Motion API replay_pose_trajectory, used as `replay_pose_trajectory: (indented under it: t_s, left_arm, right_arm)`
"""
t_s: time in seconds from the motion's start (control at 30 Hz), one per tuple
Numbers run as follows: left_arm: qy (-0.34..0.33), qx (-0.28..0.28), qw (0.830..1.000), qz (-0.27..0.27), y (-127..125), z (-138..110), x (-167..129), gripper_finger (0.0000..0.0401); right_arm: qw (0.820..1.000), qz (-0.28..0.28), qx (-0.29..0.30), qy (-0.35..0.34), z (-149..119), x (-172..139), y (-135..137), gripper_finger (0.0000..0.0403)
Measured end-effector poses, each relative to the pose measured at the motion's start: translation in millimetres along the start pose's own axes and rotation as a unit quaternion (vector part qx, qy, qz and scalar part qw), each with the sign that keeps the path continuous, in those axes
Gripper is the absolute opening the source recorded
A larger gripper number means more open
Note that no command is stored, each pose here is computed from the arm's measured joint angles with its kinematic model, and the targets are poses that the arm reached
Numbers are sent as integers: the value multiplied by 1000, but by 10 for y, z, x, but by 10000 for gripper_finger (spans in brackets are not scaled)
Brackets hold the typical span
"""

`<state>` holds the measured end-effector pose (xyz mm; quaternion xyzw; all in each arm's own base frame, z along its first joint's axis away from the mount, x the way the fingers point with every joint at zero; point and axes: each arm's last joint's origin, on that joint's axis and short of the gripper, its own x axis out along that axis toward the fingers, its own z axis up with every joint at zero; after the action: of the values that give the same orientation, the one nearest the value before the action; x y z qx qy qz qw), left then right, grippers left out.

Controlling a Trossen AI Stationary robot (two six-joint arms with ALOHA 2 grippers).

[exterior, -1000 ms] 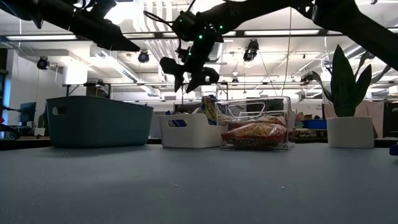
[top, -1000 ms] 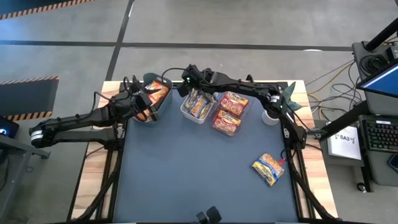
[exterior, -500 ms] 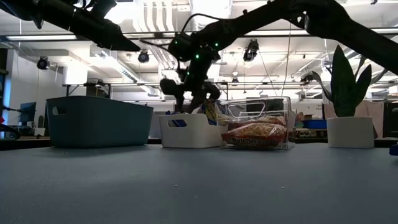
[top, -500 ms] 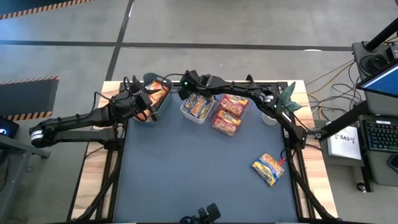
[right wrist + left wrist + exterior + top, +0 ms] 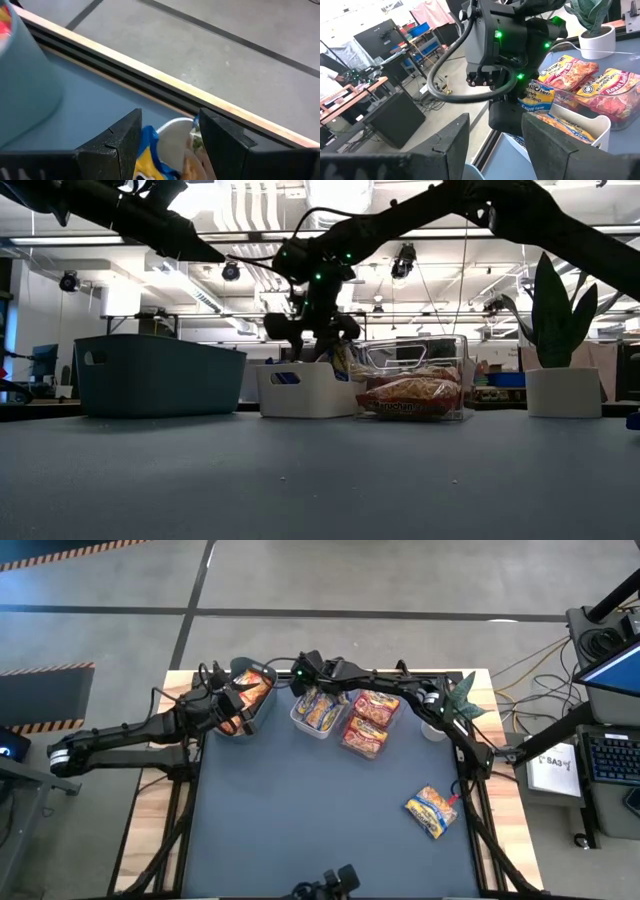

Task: Sort Maruchan noodles
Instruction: Adjust the blue noodle packs in the white bin

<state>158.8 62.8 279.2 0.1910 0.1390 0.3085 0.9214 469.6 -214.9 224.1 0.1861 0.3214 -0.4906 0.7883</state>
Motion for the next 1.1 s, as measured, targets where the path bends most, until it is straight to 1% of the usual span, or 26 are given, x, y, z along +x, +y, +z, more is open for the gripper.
replay_pose_trajectory:
  t_s: [0.13,0.33,0.47,0.67,0.83,0.97,1.1]
  left_arm:
    - [0,0,1000,0,0,0,0,164]
    - [-4,-3,1000,1,3,7,0,164]
    - [-4,-3,1000,1,3,8,0,164]
    - [-5,-4,1000,2,4,10,0,164]
    - [-6,-4,1000,2,5,12,0,164]
    - [-8,-5,1000,3,7,16,0,164]
    - [-8,-5,1000,3,7,17,0,164]
  right_arm:
    - [1000,-7,-1,4,-10,6,-17,187]
    - [1000,-3,-1,7,-12,7,-14,187]
    - [1000,0,-1,9,-15,7,-12,174]
    - [1000,-1,-2,11,-41,28,-13,125]
    - [1000,0,-7,13,-47,32,-13,67]
    - [1000,1,-23,12,-38,23,-13,20]
    - [999,7,-31,3,39,-59,-3,10]
